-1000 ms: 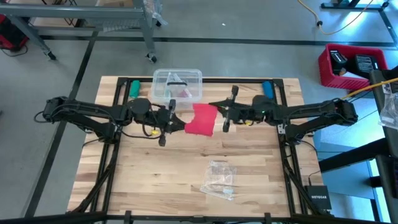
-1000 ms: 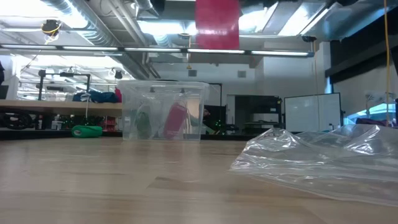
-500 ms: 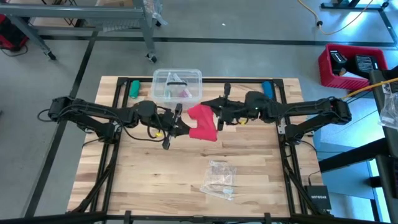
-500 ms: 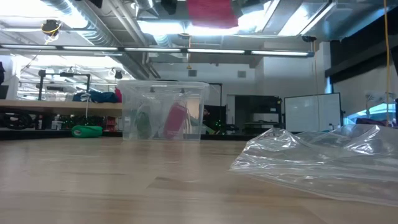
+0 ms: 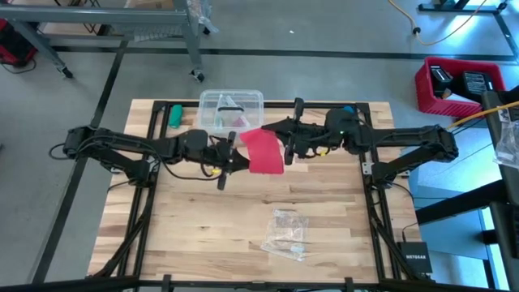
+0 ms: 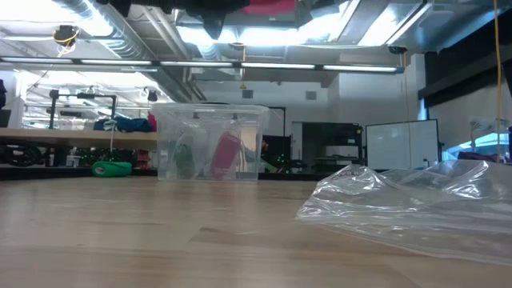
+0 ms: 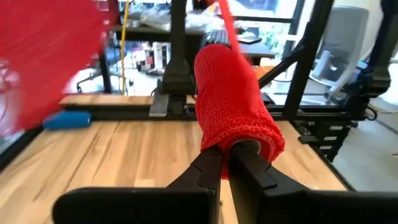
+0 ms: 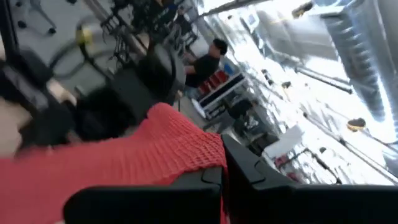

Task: Roll bandage
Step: Roll the red bandage

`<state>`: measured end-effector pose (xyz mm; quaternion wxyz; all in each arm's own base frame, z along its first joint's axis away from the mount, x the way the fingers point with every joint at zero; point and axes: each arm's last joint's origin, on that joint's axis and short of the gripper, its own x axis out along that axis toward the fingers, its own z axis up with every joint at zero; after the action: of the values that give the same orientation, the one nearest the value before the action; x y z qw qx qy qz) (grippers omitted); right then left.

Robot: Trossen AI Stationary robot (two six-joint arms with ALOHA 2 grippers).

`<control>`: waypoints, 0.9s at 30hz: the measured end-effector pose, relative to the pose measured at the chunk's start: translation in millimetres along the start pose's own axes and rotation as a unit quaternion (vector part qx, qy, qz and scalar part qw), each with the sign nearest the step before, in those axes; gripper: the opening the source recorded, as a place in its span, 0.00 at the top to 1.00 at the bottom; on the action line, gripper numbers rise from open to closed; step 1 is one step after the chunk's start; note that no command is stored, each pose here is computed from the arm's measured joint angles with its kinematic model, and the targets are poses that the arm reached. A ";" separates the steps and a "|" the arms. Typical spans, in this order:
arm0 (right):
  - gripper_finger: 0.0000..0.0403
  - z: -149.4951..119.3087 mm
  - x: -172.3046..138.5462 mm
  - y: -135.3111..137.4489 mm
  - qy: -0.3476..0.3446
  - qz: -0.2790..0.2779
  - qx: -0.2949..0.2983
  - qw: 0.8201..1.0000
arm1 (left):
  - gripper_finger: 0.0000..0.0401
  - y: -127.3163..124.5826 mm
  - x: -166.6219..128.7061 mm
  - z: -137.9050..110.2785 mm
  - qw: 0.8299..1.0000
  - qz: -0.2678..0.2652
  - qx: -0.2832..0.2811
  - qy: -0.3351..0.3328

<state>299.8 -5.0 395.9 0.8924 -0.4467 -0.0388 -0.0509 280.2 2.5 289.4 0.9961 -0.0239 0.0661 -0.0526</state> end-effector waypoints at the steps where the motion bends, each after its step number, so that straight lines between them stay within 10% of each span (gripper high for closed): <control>1: 1.00 4.5 -0.3 0.2 -0.009 0.001 -0.008 1.000 | 0.97 2.5 -0.3 -0.9 1.000 0.005 -0.007 0.005; 19: 1.00 50.5 -5.3 -8.6 -0.108 0.013 -0.025 0.994 | 0.97 29.1 14.1 -21.1 0.995 0.039 -0.082 0.042; 27: 1.00 28.3 -2.1 -17.9 -0.018 -0.013 -0.030 0.999 | 0.97 11.5 18.2 -18.8 0.997 -0.034 -0.065 0.031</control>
<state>294.7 7.1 426.8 0.8771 -0.4735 -0.0592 -0.0555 296.8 11.2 267.8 0.9876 -0.0895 0.0993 -0.0828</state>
